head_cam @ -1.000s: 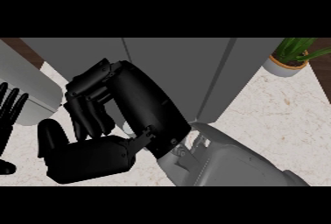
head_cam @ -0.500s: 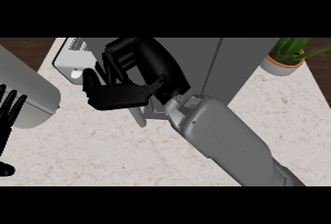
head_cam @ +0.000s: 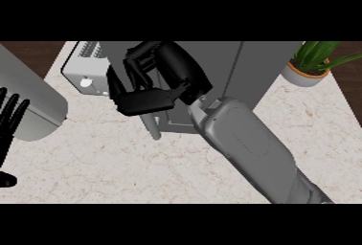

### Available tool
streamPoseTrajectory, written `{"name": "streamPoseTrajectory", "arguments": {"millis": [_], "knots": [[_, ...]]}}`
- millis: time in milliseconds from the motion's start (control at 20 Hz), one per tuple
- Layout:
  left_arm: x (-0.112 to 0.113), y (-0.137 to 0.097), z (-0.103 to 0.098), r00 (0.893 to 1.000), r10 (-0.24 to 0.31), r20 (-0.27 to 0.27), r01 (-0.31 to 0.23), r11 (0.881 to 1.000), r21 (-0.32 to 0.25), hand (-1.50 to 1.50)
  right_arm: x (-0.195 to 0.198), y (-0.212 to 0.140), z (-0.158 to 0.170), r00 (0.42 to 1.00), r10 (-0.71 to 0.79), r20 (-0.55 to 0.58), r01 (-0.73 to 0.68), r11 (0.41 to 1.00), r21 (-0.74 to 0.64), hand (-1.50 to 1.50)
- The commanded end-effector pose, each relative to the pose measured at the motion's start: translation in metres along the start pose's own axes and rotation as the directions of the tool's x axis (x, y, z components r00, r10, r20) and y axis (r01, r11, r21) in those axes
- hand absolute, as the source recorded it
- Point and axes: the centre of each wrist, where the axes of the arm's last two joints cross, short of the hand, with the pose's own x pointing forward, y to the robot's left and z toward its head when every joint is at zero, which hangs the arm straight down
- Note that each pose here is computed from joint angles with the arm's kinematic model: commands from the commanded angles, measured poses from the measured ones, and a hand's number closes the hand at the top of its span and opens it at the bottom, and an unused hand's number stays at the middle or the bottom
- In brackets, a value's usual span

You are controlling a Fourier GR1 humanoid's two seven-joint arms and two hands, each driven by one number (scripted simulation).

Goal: Pick up the wine, place it into the cabinet and close the cabinet

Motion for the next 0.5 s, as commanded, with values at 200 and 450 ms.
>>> {"name": "streamPoseTrajectory", "arguments": {"millis": [200,450], "knots": [[-0.001,-0.004,-0.008,1.000,0.006,-0.003,-0.006,0.999,-0.035,-1.50,-0.024,-0.079,0.006,0.994,0.040,-0.099,-0.056,0.985,-0.163,1.50],[-0.007,-0.008,-0.001,1.000,0.025,-0.019,-0.026,0.999,-0.038,-1.50,-0.019,-0.078,-0.002,0.995,0.055,-0.079,-0.068,0.983,-0.170,1.50]]}}
